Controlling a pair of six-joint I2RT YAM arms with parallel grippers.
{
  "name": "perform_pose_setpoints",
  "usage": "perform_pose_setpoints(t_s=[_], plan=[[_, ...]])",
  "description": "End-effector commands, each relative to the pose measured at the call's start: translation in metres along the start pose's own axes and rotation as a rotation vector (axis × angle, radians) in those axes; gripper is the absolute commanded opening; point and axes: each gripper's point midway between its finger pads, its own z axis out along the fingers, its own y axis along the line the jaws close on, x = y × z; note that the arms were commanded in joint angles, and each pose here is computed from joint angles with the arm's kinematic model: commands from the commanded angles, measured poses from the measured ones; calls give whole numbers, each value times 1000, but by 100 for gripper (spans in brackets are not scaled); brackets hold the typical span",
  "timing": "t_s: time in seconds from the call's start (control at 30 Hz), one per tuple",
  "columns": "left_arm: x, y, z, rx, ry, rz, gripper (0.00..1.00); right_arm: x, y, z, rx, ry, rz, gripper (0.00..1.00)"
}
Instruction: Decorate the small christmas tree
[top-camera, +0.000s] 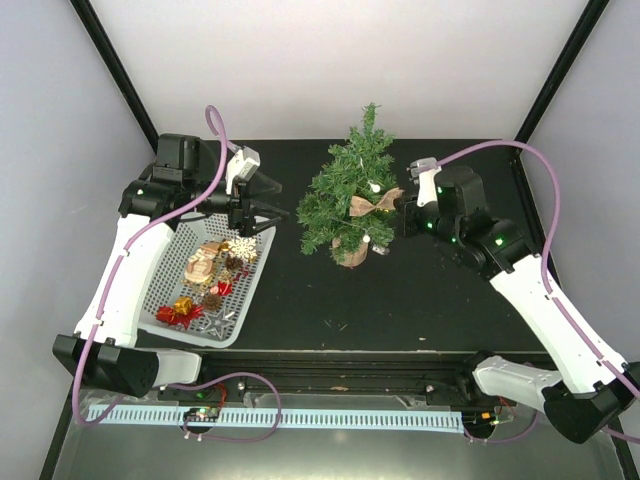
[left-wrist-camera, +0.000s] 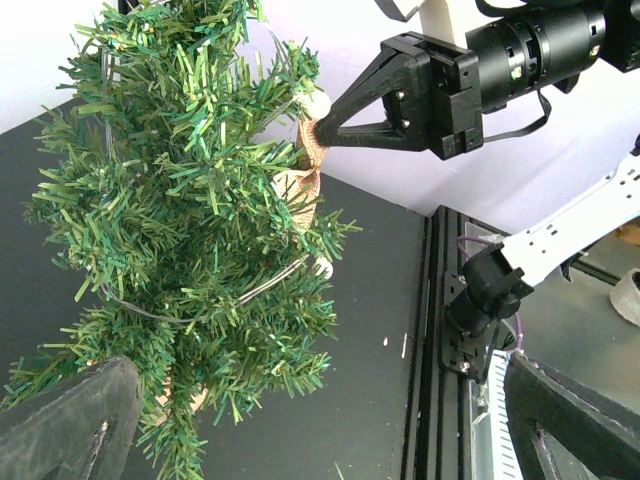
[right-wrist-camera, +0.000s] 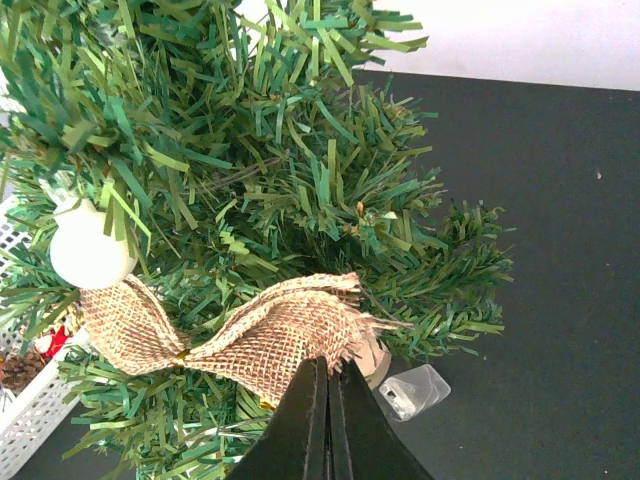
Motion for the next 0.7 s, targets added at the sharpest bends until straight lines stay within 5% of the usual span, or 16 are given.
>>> perform_pose_setpoints(t_s=[0.0,0.27,0.5,0.67], plan=[[-7,-5,-4,6,-23,22,99,-11,5,-5,-23,-19,-21,1],[-7,-5,-4,6,-25,24,99,-8,4,-10,-22,-22,-26,1],[-9,-5,-5,5,-28,22,99,-37,13,-48,-59,-175,-36,1],[-8,-5,-4,5,-27,19,99,-39,27,-61,-115,-118,-91,1]])
